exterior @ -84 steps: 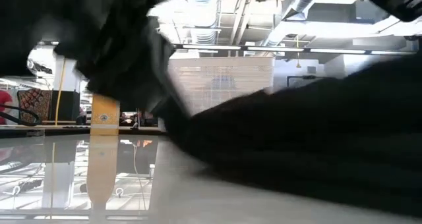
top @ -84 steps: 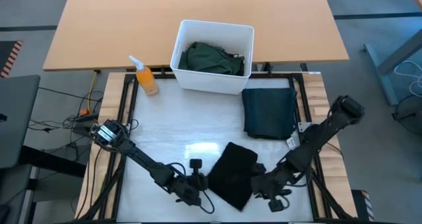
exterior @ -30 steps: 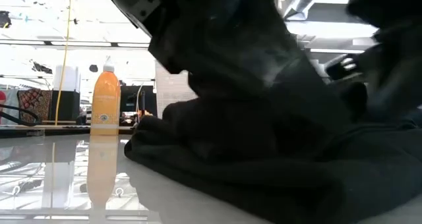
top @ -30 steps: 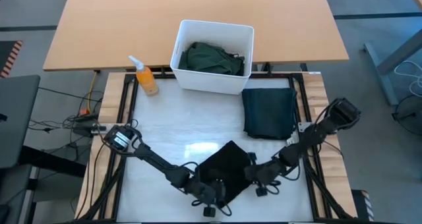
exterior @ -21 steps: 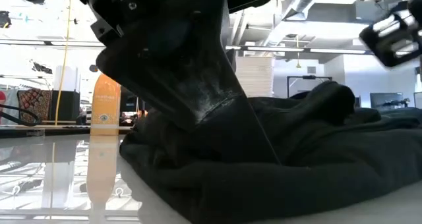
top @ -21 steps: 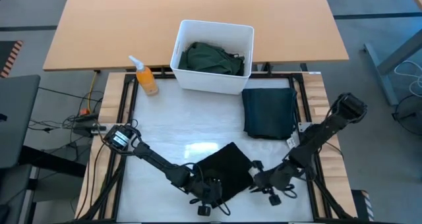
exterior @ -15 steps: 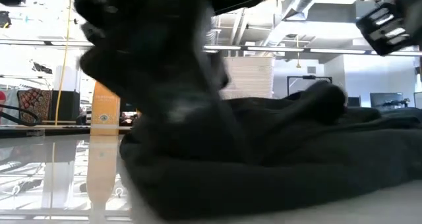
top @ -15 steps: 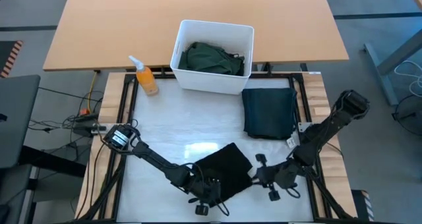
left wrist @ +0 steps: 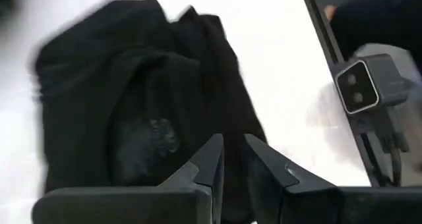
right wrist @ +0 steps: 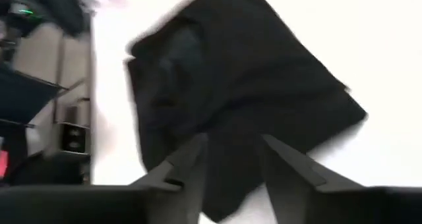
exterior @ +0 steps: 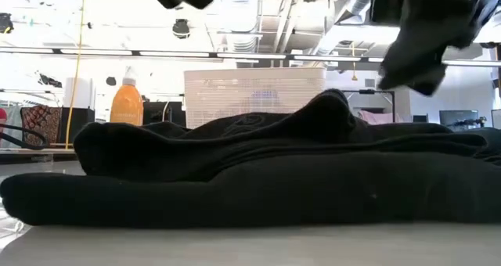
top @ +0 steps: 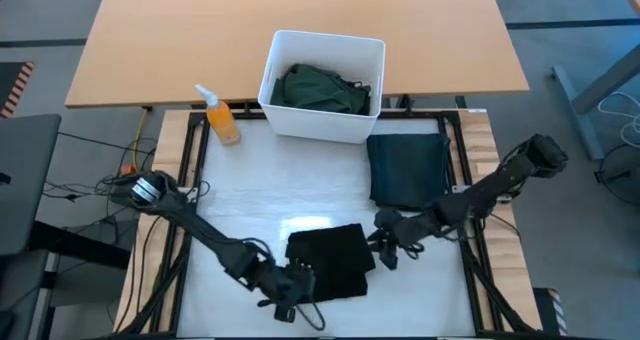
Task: Fold laundry
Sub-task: Fold the black t-shirt, then stack the folded black t-shirt on the dark blue jeans
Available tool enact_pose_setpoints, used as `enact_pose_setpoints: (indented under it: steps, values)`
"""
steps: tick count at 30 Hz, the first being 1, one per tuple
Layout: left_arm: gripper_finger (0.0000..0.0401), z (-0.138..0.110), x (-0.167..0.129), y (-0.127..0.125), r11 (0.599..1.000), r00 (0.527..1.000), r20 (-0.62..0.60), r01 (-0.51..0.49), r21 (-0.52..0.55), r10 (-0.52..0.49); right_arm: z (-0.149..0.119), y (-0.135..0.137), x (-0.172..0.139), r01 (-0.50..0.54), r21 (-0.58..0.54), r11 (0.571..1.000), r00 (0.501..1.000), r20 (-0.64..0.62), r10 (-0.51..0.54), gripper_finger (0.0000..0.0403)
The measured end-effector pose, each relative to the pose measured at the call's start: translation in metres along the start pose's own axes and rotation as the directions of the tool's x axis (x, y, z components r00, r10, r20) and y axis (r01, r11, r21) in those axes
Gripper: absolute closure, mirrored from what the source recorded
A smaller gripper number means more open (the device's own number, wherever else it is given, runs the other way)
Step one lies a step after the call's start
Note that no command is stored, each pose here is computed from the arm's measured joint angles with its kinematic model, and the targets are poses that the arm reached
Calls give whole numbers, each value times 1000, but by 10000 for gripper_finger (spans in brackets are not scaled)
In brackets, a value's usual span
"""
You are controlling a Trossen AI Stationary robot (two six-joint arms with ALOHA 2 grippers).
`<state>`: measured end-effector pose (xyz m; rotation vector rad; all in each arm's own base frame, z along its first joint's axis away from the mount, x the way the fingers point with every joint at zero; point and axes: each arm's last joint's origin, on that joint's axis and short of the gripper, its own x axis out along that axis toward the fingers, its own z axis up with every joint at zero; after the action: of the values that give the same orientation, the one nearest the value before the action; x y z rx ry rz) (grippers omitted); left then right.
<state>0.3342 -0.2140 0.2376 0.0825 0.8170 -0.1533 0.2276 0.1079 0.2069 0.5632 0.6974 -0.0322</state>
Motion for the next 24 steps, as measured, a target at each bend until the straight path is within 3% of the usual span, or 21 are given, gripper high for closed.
enact_pose_setpoints:
  steps: [6,9,12,17,20,24]
  values:
    - [359,-32,-3,-15,968,967,46,-250,4,250,-3,-11,4,109,142,984,994,-14,-108,152]
    - [359,-46,-9,-9,954,950,83,-296,-54,300,-12,-16,7,117,247,962,993,2,-122,131]
    - [359,-60,-10,-2,954,941,164,-285,-90,296,-22,-25,13,112,348,931,991,28,-130,120]
    - [359,-72,-18,7,982,920,346,-165,-87,186,-38,-36,28,29,497,867,992,94,-86,115]
    - [359,-84,-20,15,988,914,375,-138,-75,156,-43,-31,39,-40,522,852,992,126,-31,114]
    - [359,-94,-24,21,987,912,381,-126,-97,153,-55,-27,57,-16,572,820,995,89,-42,114]
